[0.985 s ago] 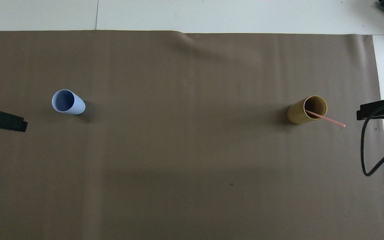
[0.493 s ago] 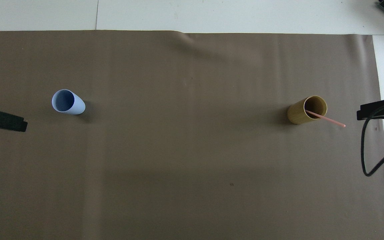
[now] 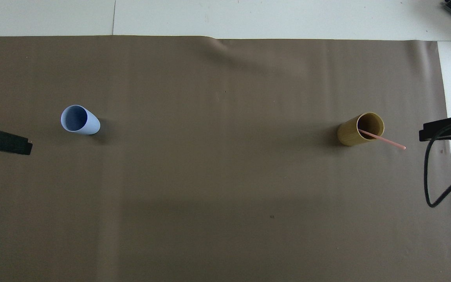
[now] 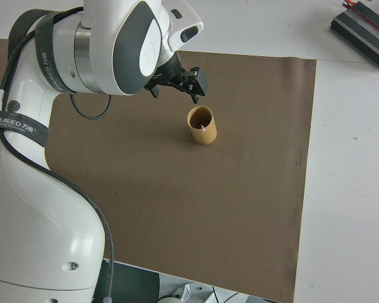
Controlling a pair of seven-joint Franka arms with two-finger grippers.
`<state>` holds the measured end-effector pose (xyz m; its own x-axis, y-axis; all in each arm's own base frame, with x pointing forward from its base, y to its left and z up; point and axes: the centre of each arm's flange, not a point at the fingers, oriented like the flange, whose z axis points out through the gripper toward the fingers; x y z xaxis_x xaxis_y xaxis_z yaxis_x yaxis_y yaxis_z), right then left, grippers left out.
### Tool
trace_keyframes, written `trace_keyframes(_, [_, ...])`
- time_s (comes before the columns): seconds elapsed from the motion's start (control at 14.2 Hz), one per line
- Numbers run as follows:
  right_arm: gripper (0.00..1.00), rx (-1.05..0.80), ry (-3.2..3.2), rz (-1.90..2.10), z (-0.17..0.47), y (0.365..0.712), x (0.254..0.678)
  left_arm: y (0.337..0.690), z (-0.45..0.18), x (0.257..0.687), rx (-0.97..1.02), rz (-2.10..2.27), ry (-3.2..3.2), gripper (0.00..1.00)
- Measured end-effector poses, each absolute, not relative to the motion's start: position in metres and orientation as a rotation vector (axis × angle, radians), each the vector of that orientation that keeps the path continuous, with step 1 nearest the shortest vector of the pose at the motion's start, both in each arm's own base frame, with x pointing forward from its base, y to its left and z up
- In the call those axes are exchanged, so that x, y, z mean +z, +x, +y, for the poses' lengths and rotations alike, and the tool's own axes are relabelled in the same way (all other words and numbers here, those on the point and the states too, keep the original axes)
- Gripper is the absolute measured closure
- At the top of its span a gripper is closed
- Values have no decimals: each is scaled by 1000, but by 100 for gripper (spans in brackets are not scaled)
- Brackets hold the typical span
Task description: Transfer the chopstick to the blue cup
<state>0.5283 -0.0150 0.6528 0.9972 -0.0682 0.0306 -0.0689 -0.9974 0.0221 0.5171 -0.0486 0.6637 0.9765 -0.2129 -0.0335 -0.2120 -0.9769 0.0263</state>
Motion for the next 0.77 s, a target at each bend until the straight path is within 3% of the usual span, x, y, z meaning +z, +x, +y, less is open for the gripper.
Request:
trace_keyframes(0.56, [0,46,3116,-109,-16,528,653,517,-51,664,-49,-342,3100,0])
trace_keyframes(0.77, [0,45,3116,-111,-16,528,653,528,-51,669,73,-337,3101,0])
